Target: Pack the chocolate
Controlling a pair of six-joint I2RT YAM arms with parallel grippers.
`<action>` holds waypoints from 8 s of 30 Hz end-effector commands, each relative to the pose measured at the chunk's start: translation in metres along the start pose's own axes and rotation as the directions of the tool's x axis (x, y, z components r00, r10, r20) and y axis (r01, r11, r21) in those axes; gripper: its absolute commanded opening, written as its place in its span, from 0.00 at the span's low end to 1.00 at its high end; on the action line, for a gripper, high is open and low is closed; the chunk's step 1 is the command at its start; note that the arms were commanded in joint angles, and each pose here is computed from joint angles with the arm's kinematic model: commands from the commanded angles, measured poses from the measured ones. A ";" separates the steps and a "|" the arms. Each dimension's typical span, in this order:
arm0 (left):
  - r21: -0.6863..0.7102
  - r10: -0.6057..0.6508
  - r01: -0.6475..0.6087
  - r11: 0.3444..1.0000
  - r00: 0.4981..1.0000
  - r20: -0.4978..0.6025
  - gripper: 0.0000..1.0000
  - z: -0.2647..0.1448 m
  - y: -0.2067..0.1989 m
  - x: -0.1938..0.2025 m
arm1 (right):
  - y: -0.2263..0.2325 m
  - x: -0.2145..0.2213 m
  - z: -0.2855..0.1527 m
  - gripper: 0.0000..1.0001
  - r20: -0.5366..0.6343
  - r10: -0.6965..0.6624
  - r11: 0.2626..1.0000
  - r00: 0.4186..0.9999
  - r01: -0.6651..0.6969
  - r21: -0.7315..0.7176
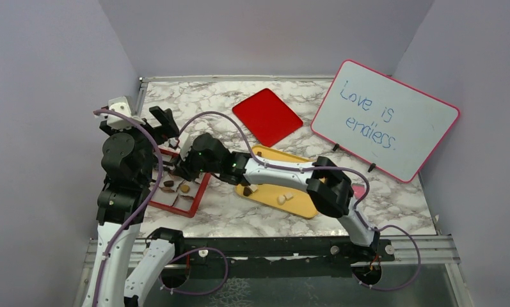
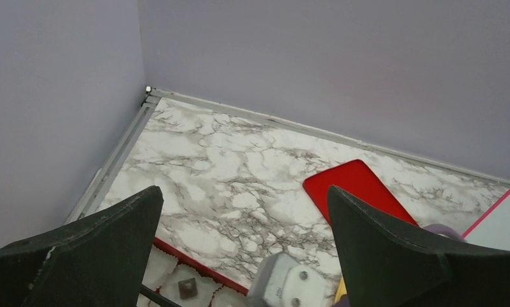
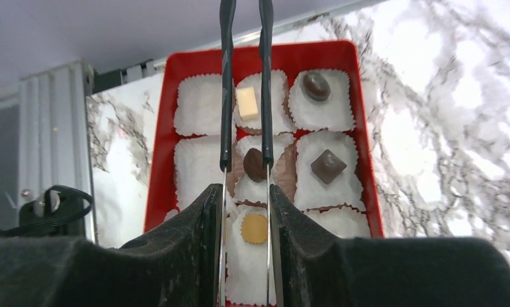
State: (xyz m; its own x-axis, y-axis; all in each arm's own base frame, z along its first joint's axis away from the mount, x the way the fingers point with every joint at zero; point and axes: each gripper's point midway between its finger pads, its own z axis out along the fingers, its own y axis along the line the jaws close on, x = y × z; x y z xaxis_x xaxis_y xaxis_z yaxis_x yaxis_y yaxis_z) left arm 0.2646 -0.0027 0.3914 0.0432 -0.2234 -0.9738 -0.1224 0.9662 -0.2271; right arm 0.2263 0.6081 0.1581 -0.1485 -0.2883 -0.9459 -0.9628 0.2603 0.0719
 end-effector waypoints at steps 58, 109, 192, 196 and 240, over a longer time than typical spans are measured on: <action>0.293 0.059 0.063 0.954 0.919 -0.390 0.99 0.022 -0.048 0.159 | 0.004 0.161 -0.417 0.37 -0.359 0.693 0.591 0.626 -0.207 0.780; 0.266 0.054 0.041 0.963 0.939 -0.340 0.99 0.005 -0.038 0.139 | -0.001 0.177 -0.376 0.38 -0.476 0.616 0.689 0.628 -0.136 0.712; 0.282 -0.110 0.184 0.942 0.959 -0.260 0.99 0.004 -0.071 0.032 | 0.004 0.033 -0.087 0.26 -0.029 0.066 0.995 0.997 -0.064 0.076; 0.145 -0.202 0.231 0.962 0.961 -0.189 0.99 0.005 -0.046 0.030 | 0.004 0.041 -0.074 0.26 -0.049 -0.051 0.998 0.998 0.053 0.035; -0.155 -0.331 0.317 0.936 0.940 -0.077 0.99 -0.019 0.007 0.010 | 0.037 0.059 0.028 0.29 -0.189 -0.041 0.977 0.981 0.000 -0.214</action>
State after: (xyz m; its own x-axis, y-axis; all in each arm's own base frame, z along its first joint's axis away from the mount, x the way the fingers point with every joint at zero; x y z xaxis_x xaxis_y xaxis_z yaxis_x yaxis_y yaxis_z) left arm 0.2466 0.0048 0.3825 0.0224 -0.5316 -0.8467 -0.2753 0.8109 -0.5164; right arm 0.1953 0.6167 0.0959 -0.1567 -0.4681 -0.8697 -0.9875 0.0889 0.1300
